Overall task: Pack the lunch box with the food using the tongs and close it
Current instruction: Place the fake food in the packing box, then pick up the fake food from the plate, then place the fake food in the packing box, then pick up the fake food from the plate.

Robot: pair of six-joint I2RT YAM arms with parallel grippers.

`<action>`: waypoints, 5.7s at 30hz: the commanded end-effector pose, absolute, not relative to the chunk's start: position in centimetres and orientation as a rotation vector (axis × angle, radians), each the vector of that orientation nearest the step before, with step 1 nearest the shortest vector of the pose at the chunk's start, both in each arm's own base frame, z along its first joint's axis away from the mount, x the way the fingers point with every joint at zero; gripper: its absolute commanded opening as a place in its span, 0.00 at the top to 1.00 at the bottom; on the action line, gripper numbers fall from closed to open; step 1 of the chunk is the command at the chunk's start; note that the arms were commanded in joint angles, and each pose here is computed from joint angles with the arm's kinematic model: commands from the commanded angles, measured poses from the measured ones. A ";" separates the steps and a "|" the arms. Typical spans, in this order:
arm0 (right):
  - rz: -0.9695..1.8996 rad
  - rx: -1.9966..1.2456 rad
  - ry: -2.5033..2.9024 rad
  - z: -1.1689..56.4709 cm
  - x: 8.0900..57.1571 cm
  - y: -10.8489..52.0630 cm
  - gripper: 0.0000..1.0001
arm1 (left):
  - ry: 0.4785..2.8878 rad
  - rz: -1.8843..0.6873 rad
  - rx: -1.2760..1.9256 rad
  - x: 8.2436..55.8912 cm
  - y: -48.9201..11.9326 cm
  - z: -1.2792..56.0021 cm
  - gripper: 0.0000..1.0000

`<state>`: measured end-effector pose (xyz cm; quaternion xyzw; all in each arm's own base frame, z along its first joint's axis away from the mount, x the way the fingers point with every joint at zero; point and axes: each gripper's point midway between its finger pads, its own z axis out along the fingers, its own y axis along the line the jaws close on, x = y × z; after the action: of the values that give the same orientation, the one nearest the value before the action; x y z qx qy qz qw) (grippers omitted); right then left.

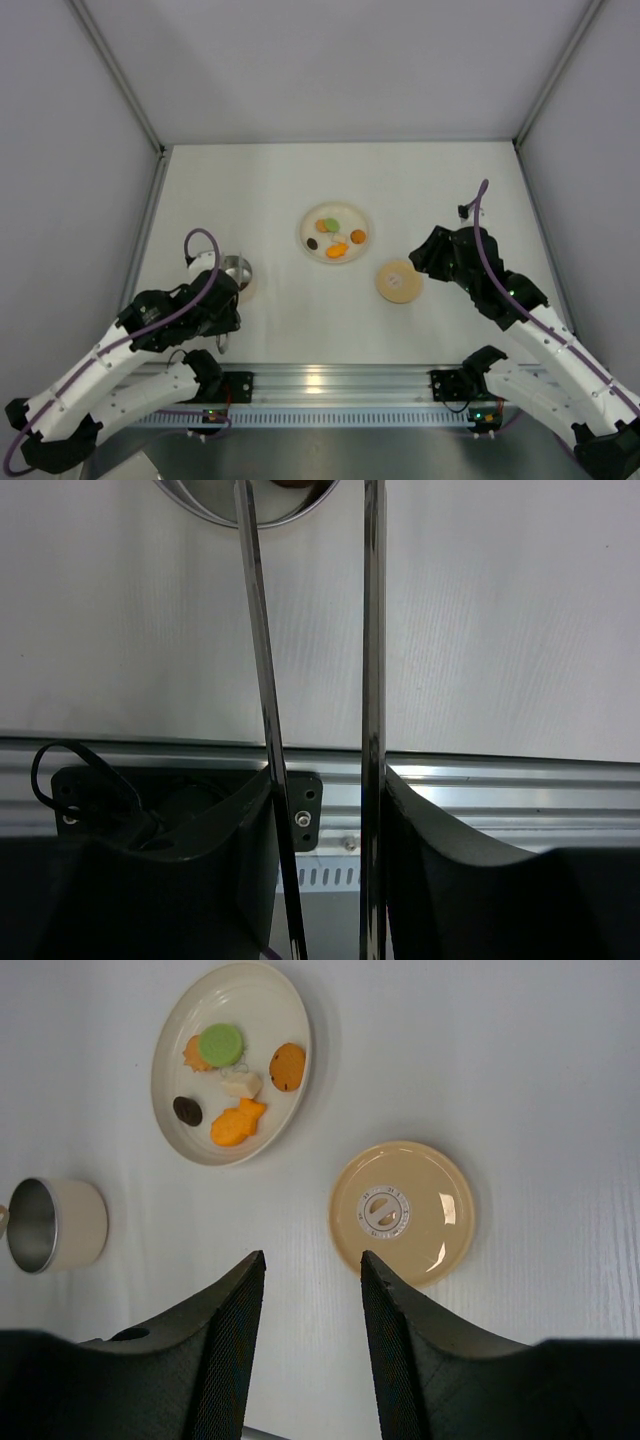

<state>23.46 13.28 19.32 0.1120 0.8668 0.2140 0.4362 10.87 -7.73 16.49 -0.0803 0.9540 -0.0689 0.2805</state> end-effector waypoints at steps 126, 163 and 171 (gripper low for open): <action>0.557 0.267 2.146 18.7 24.1 14.3 0.57 | 2.576 -0.119 -0.146 9.6 -5.8 16.6 0.63; 0.558 0.264 2.140 18.9 24.0 14.2 0.57 | 2.526 -0.257 0.094 17.5 -16.5 20.5 0.51; 0.547 0.260 2.143 19.2 23.6 13.9 0.57 | 2.532 -0.314 0.219 22.7 -24.0 19.5 0.48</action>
<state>23.32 13.20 16.95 0.1111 0.8800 0.1992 0.4167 20.02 -20.05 17.67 0.0576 0.9638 -0.0660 0.2520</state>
